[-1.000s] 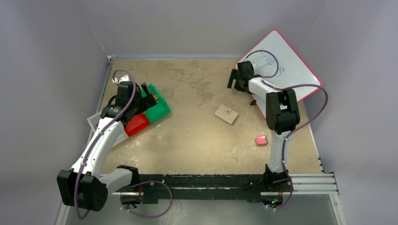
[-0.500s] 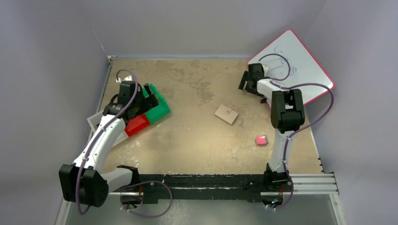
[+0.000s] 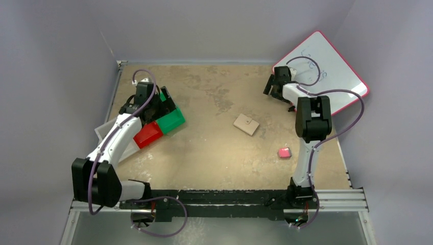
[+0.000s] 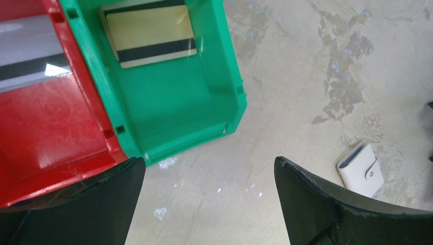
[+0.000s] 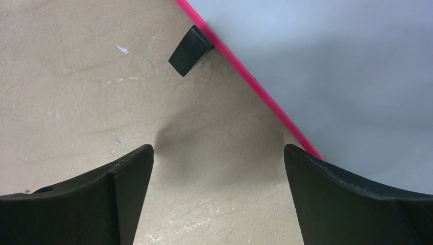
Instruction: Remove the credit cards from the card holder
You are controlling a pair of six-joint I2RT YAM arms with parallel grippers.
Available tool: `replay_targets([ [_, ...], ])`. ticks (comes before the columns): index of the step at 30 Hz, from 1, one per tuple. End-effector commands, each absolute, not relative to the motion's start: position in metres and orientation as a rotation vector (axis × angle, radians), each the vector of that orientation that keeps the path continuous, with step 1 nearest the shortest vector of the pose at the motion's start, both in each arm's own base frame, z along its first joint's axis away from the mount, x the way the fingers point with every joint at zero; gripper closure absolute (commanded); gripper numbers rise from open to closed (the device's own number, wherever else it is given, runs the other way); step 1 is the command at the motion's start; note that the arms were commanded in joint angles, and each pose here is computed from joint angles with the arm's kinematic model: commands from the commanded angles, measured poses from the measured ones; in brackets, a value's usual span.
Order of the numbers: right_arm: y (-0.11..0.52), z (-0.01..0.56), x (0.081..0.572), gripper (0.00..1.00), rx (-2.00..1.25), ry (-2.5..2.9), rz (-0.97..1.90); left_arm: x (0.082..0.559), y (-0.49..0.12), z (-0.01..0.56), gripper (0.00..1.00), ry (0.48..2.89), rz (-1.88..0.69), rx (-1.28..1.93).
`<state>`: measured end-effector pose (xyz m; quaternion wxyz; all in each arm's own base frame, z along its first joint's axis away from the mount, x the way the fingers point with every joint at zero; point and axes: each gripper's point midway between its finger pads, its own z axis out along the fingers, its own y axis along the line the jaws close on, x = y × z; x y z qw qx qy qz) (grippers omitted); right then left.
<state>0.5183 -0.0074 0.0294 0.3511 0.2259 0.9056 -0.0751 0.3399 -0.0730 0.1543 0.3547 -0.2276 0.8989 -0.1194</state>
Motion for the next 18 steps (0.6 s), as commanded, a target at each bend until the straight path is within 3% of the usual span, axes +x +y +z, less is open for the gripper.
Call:
replay_targets([
  [1,-0.006,0.060,0.533,0.00,0.568,2.293,-0.124,0.383,-0.077,0.182,0.03,2.212,-0.312,-0.545],
  [8,0.029,0.103,0.529,0.02,0.390,2.262,0.103,0.426,-0.085,0.161,0.04,2.250,-0.287,-0.540],
  [18,0.055,0.135,0.486,0.03,0.301,2.275,0.239,0.454,-0.094,0.124,0.08,2.320,-0.248,-0.522],
])
